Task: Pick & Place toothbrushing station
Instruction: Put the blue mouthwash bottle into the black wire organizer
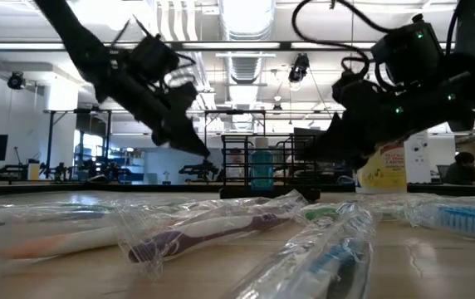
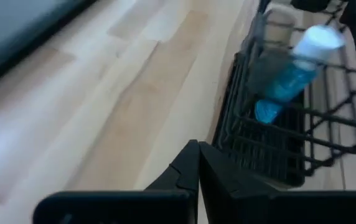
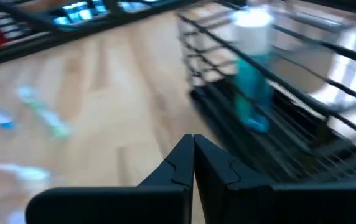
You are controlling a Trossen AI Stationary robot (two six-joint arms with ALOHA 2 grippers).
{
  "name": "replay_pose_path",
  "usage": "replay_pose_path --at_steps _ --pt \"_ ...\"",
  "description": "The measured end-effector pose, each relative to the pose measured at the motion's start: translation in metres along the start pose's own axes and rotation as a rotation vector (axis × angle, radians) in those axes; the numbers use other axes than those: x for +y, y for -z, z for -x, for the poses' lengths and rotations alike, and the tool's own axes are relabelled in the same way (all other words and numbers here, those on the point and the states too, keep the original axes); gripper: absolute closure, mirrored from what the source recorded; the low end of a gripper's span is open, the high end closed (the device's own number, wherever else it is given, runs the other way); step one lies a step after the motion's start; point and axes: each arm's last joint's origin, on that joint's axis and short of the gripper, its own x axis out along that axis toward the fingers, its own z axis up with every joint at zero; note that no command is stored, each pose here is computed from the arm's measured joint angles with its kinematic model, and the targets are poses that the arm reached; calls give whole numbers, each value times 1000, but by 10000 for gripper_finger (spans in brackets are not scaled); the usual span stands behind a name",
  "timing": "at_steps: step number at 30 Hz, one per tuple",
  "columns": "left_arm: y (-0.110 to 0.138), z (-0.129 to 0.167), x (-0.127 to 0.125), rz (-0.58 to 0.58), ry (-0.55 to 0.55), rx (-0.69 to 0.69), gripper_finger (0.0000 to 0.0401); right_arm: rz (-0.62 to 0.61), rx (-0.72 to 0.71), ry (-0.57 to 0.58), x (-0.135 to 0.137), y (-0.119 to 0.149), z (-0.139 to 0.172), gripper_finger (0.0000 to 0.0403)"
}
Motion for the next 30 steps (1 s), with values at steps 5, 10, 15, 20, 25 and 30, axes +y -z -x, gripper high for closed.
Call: replay_pose_path --at_steps 5,10,15,20,25,30 --pt "-14 44 -4 -121 61 -47 384 37 -3 -185 8 -15 8 394" --pt "-13 95 -10 -189 196 -219 392 104 -44 -276 16 -33 22 394" --pt "12 134 -13 -243 256 -353 396 156 -164 -337 23 -58 42 394" --pt "41 150 -13 -256 265 -435 394 170 -234 -378 24 -79 66 394" --pt "67 153 -15 -273 339 -472 397 175 -245 -377 19 -91 94 394" --pt "77 156 -15 -282 356 -516 397 144 -245 -357 14 -96 117 394"
